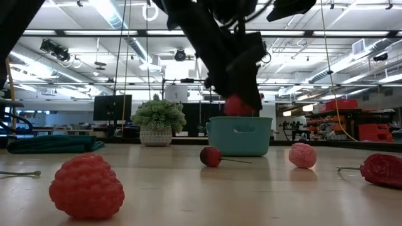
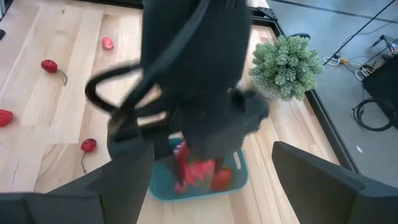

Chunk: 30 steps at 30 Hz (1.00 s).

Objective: Pick and placing Produce into tupperware
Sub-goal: Put the pink dragon fruit into the blue bin

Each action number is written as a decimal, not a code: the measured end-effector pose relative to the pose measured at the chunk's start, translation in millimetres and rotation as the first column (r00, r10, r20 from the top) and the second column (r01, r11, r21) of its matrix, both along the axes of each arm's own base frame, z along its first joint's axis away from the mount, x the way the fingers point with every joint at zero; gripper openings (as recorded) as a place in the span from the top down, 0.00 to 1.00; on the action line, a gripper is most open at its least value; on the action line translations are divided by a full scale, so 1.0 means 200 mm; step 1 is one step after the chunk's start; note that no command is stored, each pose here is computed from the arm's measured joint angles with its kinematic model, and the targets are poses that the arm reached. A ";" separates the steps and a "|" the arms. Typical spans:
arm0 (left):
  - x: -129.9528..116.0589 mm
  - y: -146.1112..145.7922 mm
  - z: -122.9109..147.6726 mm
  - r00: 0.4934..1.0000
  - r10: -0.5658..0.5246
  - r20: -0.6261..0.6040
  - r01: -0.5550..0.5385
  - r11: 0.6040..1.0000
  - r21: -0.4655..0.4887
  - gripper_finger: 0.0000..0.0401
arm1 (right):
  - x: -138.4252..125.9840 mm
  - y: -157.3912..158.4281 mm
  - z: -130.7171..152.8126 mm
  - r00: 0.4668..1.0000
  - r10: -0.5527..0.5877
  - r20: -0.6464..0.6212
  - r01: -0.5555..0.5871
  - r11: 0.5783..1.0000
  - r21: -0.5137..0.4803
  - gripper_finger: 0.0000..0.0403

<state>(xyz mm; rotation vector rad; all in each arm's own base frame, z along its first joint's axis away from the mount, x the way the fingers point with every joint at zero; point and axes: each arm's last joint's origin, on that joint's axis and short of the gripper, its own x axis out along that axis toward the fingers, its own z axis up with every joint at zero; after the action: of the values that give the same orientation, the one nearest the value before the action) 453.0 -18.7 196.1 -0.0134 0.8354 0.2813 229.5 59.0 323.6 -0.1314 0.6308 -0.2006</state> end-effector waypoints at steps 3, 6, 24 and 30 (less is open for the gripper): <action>0.02 0.00 -0.08 1.000 0.000 -0.027 0.000 1.000 0.000 0.37 | 0.00 0.00 0.00 1.000 0.000 0.000 0.000 1.000 0.000 0.16; 0.03 -0.01 -0.15 0.998 0.013 -0.062 -0.014 1.000 -0.010 0.36 | 0.00 0.00 0.00 1.000 -0.001 -0.004 0.001 1.000 -0.001 0.16; 0.03 -0.14 0.00 0.982 -0.058 -0.179 0.061 0.998 0.013 0.37 | 0.00 0.00 0.00 1.000 0.000 0.000 0.000 1.000 -0.001 0.16; 0.00 -0.21 -0.01 0.971 -0.086 -0.222 0.092 0.996 0.014 0.37 | 0.00 0.00 0.00 1.000 0.000 -0.001 0.000 1.000 -0.001 0.16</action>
<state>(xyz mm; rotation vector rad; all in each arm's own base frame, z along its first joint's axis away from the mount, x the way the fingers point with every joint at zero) 453.1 -60.5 193.5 0.0798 1.0516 0.2105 229.5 58.9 323.6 -0.1323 0.6313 -0.2007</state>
